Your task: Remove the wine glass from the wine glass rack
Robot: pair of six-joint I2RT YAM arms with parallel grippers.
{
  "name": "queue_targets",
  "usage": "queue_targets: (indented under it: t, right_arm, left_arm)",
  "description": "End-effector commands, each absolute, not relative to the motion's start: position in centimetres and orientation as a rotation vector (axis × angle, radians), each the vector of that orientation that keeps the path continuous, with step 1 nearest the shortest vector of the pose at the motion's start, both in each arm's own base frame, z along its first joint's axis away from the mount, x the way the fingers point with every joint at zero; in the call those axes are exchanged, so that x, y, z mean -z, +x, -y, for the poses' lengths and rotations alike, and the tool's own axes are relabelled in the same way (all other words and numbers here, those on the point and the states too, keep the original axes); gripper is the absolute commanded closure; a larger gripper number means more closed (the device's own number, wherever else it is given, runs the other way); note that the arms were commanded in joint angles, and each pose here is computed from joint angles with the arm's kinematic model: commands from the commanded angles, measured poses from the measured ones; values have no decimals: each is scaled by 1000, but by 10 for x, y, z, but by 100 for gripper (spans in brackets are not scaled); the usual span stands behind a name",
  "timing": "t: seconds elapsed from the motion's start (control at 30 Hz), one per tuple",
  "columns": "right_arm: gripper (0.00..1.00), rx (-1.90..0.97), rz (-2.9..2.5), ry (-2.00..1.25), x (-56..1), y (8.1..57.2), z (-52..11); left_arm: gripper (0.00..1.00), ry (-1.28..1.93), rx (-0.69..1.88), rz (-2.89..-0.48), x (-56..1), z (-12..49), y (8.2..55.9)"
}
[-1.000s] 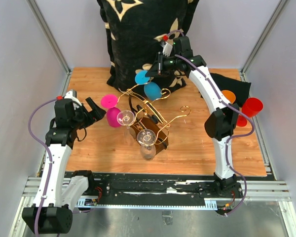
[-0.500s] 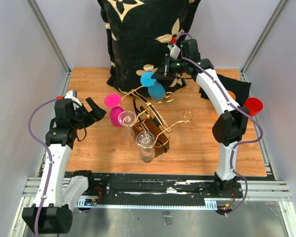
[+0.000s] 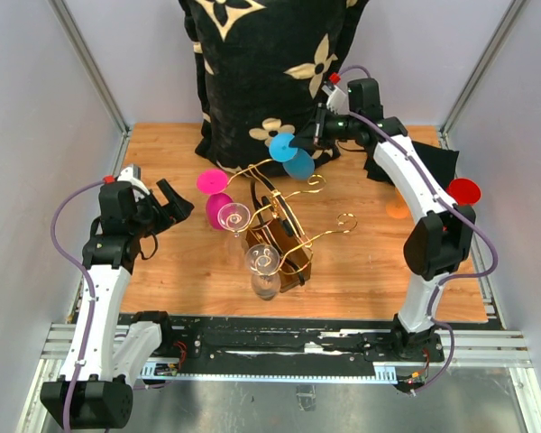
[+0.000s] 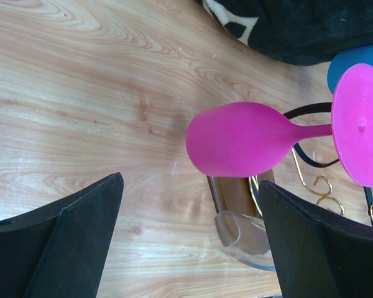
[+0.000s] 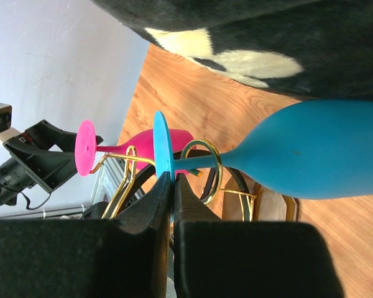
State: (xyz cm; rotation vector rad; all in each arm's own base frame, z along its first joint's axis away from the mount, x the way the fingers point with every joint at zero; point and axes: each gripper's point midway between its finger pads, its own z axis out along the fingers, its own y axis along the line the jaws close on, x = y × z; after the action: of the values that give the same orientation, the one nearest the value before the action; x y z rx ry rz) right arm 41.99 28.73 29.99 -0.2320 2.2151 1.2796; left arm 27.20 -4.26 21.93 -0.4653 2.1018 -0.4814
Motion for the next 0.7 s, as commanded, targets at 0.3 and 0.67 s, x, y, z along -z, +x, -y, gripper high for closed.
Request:
queue_targets:
  t: [0.3,0.67]
  right_arm:
    - [99,-1345,-2147,-131,-306,419,-248]
    - [99,-1477,-2161,-252,-304,390,-281]
  left_arm:
    - [4,-443,477,-2085,-227,42,270]
    - [4,-457,514,-2083,-223,46,271]
